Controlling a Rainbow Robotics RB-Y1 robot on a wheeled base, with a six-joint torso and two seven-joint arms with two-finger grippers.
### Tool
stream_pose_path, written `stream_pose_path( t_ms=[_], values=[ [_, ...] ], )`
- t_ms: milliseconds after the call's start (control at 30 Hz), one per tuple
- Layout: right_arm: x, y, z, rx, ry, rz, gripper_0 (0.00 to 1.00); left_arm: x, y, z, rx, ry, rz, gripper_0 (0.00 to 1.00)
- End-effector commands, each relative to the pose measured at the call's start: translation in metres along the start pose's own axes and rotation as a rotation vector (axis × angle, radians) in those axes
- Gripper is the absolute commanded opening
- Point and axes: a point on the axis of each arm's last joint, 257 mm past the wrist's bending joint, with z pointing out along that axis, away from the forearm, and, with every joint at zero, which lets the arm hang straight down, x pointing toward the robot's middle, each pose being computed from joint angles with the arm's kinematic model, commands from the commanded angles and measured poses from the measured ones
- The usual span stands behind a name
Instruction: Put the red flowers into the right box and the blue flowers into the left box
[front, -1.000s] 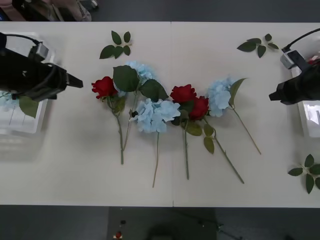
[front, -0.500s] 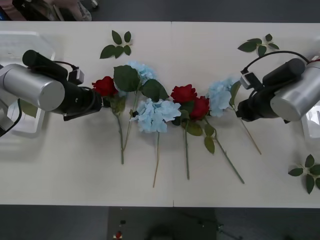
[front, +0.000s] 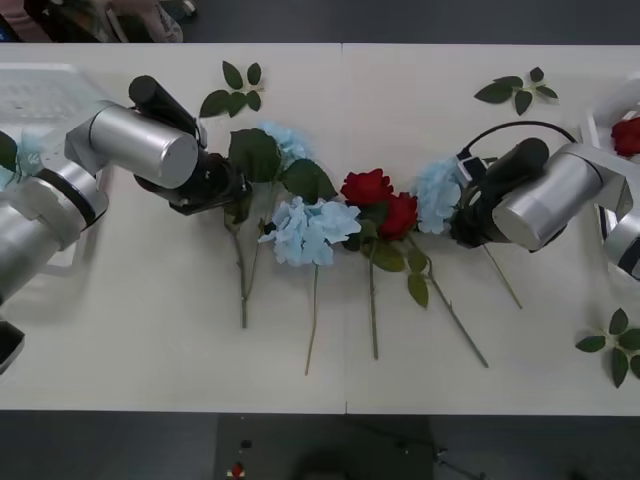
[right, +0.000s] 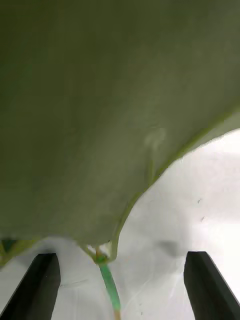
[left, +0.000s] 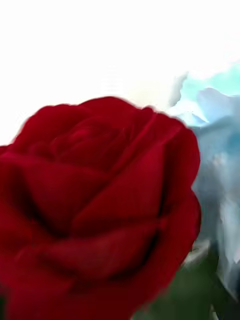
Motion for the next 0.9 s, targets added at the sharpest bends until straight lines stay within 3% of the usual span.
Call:
stream_pose_path(
  t_ms=[33,67,200,267,300,567,733,900],
  values=[
    [-0.032,-0.006,0.001,0.023,-0.054,-0.009,0.67,-0.015,-0.002,0.012,-0.027,-0.067,0.049,0.75],
    [-0.032,-0.006,0.003,0.025,-0.055,-0.013,0.62,-0.017,-0.001,0.014,-0.035,-0.076,0.06,0.67],
    [-0.033,-0.011,0.016,0.046,-0.056,-0.02,0.0,-0.017,0.014,0.023,-0.118,-0.116,0.169,0.25],
    [-0.032,-0.015,0.019,0.053,-0.055,-0.013,0.0,-0.016,0.015,0.025,-0.129,-0.118,0.187,0.06],
    [-0.033,-0.014,0.02,0.049,-0.054,-0.009,0.0,-0.016,0.015,0.024,-0.13,-0.119,0.188,0.01],
    [-0.058,-0.028,-0.006,-0.012,-0.093,0.017,0.0,-0.03,0.02,0.015,-0.162,-0.146,0.227,0.0],
    [-0.086,-0.061,-0.05,-0.079,-0.159,0.035,0.0,-0.049,0.022,-0.028,-0.215,-0.14,0.286,0.0],
    [-0.112,-0.071,-0.11,-0.196,-0.217,-0.056,0.0,-0.065,0.025,-0.088,-0.199,-0.148,0.345,0.0]
  ],
)
